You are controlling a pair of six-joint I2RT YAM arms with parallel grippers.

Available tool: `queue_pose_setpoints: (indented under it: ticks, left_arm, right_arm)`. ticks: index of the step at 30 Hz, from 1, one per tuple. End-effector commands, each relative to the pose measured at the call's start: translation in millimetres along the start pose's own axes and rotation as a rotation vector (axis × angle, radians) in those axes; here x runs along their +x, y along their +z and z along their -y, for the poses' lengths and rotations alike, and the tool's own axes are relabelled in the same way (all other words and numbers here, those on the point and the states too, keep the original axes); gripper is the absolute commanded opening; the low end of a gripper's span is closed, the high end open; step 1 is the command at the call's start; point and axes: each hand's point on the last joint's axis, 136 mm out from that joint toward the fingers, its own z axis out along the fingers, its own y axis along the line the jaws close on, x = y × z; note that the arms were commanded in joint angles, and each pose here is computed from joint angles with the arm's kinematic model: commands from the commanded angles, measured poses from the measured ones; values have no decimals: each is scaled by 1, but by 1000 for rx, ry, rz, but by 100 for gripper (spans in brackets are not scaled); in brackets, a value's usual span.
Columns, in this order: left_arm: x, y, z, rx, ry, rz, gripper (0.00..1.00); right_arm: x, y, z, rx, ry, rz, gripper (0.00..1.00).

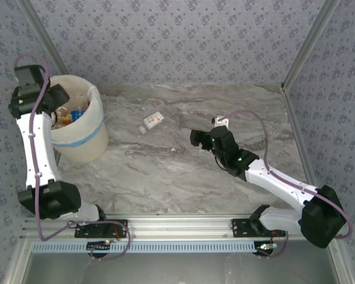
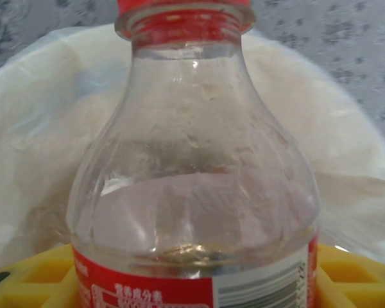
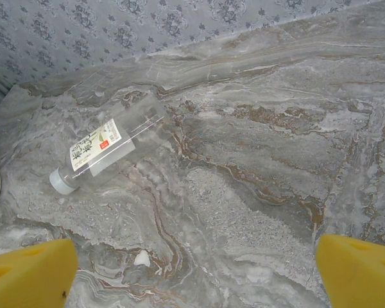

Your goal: Put the plastic bottles in the bin

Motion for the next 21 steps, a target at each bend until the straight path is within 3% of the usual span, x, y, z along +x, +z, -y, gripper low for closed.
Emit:
queue_pose_setpoints:
  ticks: [1, 4, 7, 9, 15, 21]
  left_arm:
    - [6, 20, 6, 71, 33, -63, 53]
    - [19, 45, 13, 103, 46, -137, 62]
    - [16, 52, 7, 62, 52, -149, 87]
    - [4, 41, 14, 89, 57, -116, 94]
    - [-26, -16, 38, 230, 12, 17, 100]
    - [-20, -48, 51, 294, -60, 52, 100]
  right_arm:
    - [-13, -3, -10, -29, 15, 31, 98]
    - [-14, -3, -11, -32, 20, 31, 98]
    - [-14, -4, -11, -35, 22, 31, 98]
    - [-15, -5, -11, -35, 18, 32, 98]
    - [-16, -5, -12, -34, 24, 35, 98]
    - [-16, -5, -12, -31, 15, 32, 98]
